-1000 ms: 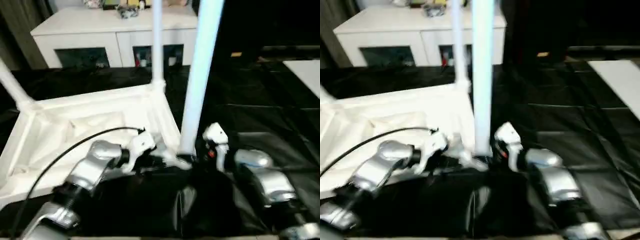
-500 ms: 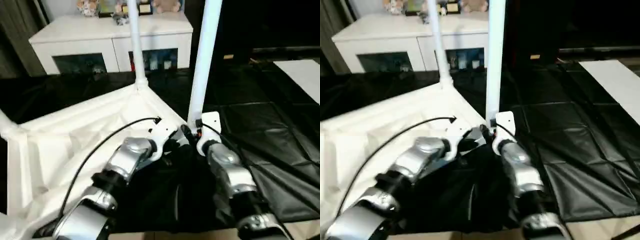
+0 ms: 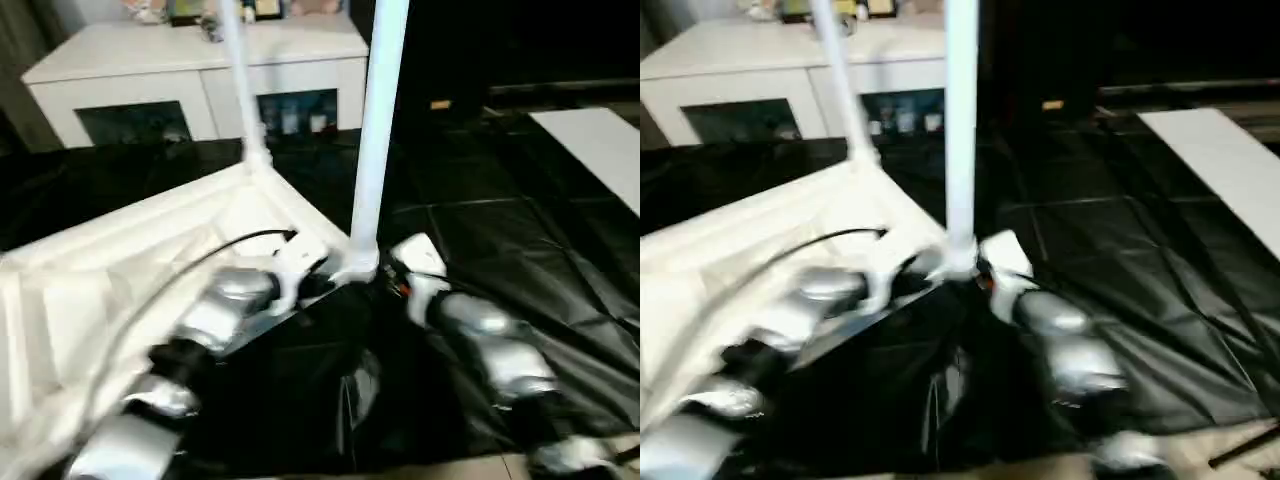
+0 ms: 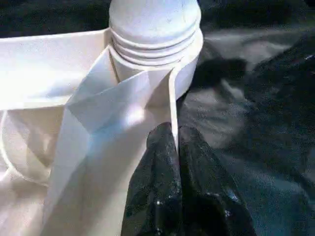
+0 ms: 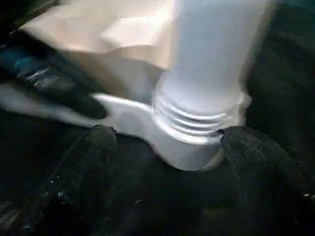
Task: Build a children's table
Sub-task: Rotate leg to tighten
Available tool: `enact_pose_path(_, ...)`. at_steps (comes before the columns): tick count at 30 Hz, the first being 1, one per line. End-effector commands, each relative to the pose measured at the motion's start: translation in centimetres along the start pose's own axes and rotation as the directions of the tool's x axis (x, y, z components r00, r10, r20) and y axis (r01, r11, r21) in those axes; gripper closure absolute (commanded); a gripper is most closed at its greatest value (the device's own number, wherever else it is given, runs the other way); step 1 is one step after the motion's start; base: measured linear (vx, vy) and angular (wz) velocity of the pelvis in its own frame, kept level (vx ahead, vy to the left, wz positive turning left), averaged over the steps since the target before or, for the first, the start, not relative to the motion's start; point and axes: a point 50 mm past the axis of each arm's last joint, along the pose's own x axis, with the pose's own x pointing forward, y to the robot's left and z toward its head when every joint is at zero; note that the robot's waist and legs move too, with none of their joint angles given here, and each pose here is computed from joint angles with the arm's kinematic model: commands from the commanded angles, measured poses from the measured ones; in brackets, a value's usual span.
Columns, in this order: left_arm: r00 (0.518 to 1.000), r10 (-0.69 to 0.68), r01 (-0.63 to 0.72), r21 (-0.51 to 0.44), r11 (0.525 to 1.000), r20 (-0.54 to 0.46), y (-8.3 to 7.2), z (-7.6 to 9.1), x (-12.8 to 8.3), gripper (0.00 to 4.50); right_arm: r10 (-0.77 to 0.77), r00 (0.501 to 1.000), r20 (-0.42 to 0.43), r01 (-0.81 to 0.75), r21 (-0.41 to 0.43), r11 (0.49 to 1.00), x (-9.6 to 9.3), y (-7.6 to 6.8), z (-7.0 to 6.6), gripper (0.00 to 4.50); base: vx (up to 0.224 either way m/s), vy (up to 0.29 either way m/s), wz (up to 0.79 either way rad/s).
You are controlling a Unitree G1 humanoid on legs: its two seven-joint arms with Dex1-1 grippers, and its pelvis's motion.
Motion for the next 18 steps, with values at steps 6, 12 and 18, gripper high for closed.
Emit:
enact_pose_path(6,0.942,-0.329,0.331,0.023,0.943,-0.069,-2.6,-2.0,-2.0,4.50,0.244,0.969,0.019,-0.242,-0.077,0.967,-2.5,0.5,1.3,0.70,0.037,-0.008,0.00)
enact_pose_path(12,0.926,-0.370,0.374,0.031,0.927,-0.076,-3.0,-2.0,-2.6,4.50,0.312,0.950,0.035,-0.308,-0.080,0.948,-2.7,1.0,1.7,0.70,0.000,0.000,0.00)
enact_pose_path(18,0.926,-0.370,0.373,0.031,0.927,-0.077,-3.0,-2.0,-2.9,4.50,0.374,0.927,-0.006,-0.373,-0.077,0.925,-2.6,1.6,1.4,0.70,0.000,0.000,0.00)
